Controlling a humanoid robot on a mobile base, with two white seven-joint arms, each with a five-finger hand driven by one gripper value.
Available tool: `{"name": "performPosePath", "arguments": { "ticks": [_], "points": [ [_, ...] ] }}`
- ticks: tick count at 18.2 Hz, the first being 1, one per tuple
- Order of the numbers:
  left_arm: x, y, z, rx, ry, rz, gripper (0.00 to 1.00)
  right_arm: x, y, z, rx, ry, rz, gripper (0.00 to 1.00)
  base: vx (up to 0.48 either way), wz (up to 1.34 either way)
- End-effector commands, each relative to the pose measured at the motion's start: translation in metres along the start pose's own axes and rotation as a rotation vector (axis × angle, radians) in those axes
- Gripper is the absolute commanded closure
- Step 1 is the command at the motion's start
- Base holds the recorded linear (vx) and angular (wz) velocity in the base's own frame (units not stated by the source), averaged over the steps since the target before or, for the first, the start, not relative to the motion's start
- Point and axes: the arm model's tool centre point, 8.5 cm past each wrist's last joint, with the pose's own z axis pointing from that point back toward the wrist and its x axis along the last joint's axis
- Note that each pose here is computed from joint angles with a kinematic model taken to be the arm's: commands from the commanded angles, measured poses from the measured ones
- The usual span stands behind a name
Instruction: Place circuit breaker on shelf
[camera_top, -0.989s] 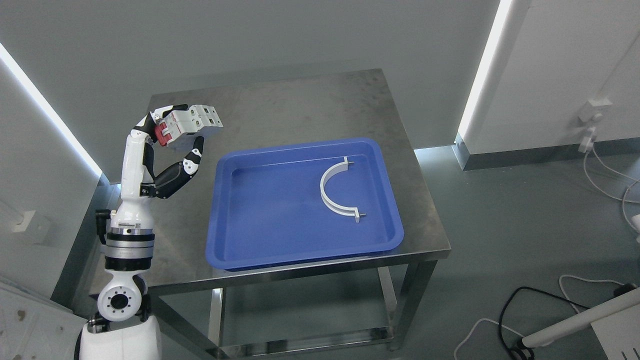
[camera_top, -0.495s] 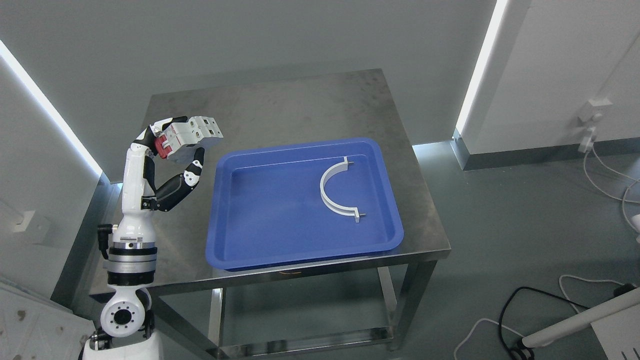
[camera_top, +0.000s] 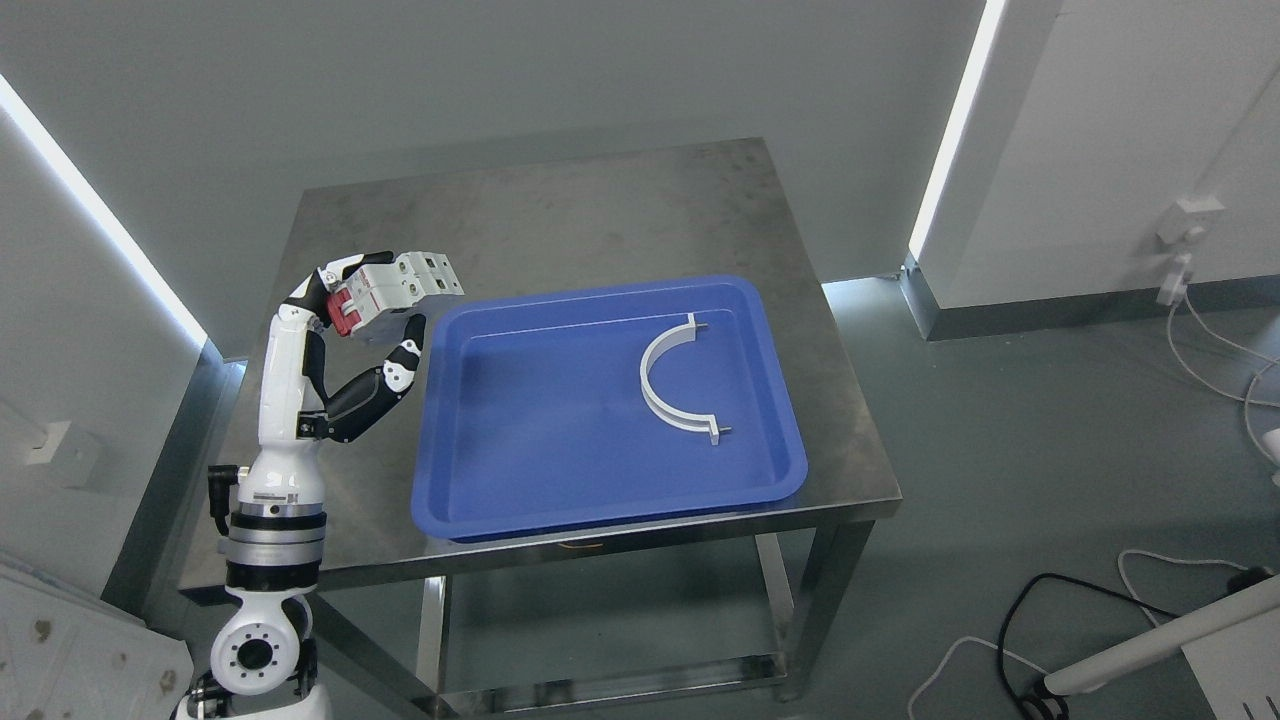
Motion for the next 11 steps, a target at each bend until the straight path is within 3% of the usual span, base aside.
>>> {"name": "performPosePath", "arguments": {
  "ticks": [1,11],
  "points": [
    [0.0051,-0.0010,0.0006,-0.020,-0.016,-0.007,0.89,0.0010,-0.0113,0.0001,-0.018,-0.002,0.002,0.00,0.000,0.00],
    [0.0059,-0.0008,0.0000,-0.019,-0.023,-0.006,0.89,0.0010,-0.0113,0.0001,-0.018,-0.002,0.002,0.00,0.000,0.00]
  ]
}}
